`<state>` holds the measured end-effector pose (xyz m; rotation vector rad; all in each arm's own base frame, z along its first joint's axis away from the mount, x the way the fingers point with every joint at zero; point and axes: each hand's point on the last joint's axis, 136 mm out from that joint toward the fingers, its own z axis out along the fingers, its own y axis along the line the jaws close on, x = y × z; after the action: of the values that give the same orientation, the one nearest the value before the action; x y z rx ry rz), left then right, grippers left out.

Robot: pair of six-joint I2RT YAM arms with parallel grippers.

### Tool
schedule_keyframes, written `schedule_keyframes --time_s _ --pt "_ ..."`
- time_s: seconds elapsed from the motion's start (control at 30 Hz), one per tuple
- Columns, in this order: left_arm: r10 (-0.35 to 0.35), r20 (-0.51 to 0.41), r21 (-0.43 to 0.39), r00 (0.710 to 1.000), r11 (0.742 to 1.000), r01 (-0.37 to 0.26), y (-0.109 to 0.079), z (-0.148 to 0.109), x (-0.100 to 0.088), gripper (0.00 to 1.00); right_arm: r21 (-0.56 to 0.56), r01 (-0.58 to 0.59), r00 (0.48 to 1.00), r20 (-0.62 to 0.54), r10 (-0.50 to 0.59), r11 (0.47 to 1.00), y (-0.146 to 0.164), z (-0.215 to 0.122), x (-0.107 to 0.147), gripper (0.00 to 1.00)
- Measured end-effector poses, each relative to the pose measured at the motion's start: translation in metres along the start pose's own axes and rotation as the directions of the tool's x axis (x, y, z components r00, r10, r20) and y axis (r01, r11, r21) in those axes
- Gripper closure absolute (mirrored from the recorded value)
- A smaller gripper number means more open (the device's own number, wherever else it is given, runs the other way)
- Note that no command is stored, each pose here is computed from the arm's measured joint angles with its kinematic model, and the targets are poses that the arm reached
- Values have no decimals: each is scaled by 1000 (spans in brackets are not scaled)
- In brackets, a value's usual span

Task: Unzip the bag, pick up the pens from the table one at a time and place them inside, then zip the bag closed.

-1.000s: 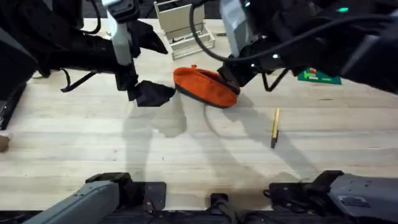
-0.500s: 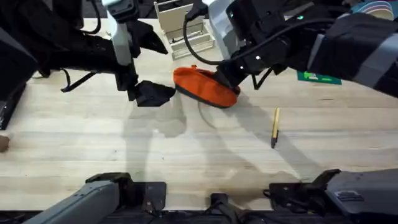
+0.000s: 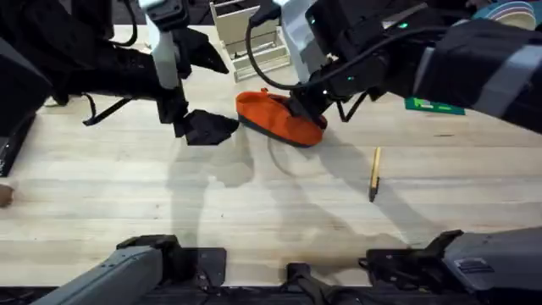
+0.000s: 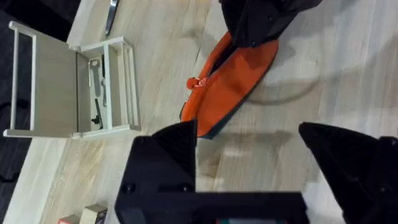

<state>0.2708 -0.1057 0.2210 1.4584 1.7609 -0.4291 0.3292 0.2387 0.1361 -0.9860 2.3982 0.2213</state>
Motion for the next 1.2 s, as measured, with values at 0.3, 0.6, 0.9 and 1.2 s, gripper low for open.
schedule_keyframes --time_s 0.3,0.6,0.9,1.2 --pt "0 0 0 1000 1000 0 0 0 0 7 -8 -3 999 -53 2 1000 0 39 9 972" --pt "0 0 0 1000 1000 0 0 0 0 7 -7 0 999 -45 -1 1000 -1 39 7 622" --pt "0 -2 -1 1000 1000 0 0 0 0 7 -16 3 998 -63 -4 1000 1 38 10 4" --pt "0 -4 -1 1000 1000 0 0 0 1 7 -16 3 999 -53 -4 1000 2 19 9 4"
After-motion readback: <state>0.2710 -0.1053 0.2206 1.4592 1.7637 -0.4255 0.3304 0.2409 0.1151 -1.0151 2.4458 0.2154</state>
